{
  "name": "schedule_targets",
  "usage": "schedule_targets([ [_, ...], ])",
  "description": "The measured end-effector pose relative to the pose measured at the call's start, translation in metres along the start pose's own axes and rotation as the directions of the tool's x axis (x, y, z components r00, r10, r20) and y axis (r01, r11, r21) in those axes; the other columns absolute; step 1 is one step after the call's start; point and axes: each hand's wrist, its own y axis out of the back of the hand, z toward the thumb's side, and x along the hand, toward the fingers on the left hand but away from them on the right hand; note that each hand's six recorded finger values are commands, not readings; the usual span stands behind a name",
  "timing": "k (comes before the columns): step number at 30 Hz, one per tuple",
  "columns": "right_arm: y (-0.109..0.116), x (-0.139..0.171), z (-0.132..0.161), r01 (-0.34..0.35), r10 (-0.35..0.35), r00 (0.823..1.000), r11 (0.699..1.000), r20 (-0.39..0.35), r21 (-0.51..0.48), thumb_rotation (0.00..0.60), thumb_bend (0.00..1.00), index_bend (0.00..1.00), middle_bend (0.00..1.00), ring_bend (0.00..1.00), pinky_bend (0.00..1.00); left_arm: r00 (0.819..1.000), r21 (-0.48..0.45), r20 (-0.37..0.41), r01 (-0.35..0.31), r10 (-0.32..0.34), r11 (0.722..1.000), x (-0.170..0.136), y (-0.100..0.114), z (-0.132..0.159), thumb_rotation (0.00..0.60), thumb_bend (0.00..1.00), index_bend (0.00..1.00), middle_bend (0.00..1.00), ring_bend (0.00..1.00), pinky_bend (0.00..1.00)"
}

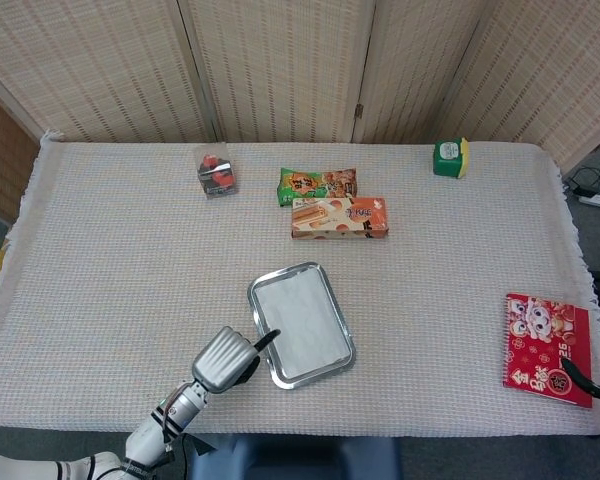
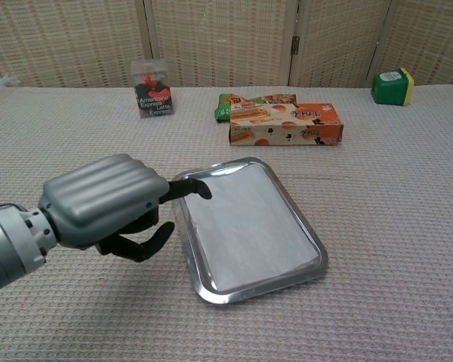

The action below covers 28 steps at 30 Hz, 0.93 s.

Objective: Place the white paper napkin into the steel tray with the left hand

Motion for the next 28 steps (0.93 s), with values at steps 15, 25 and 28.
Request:
schedule_targets([
  [15,-0.042,-0.009,-0.003,-0.095,0.090,0.995,0.986,0.043,0.133,0.600,0.33,0.00,0.00,0.00,0.00,0.842,-0.031,-0.486,-0.285,0.234,0.958,-0.156,0.043,-0.135,0.525,0.45,0.17,0.24,0.08,0.08],
  [25,-0.078,-0.019,-0.013,-0.163,0.147,0.985,0.960,0.088,0.226,0.600,0.33,0.00,0.00,0.00,0.00,0.719,-0.042,-0.685,-0.196,0.114,0.980,-0.227,0.039,-0.174,0.598,0.32,0.10,0.14,0.00,0.00],
  [28,-0.086,-0.021,-0.014,-0.177,0.158,0.983,0.954,0.093,0.244,0.600,0.33,0.00,0.00,0.00,0.00,0.718,-0.065,-0.691,-0.176,0.083,0.982,-0.232,0.037,-0.178,0.600,0.32,0.10,0.14,0.00,0.00],
])
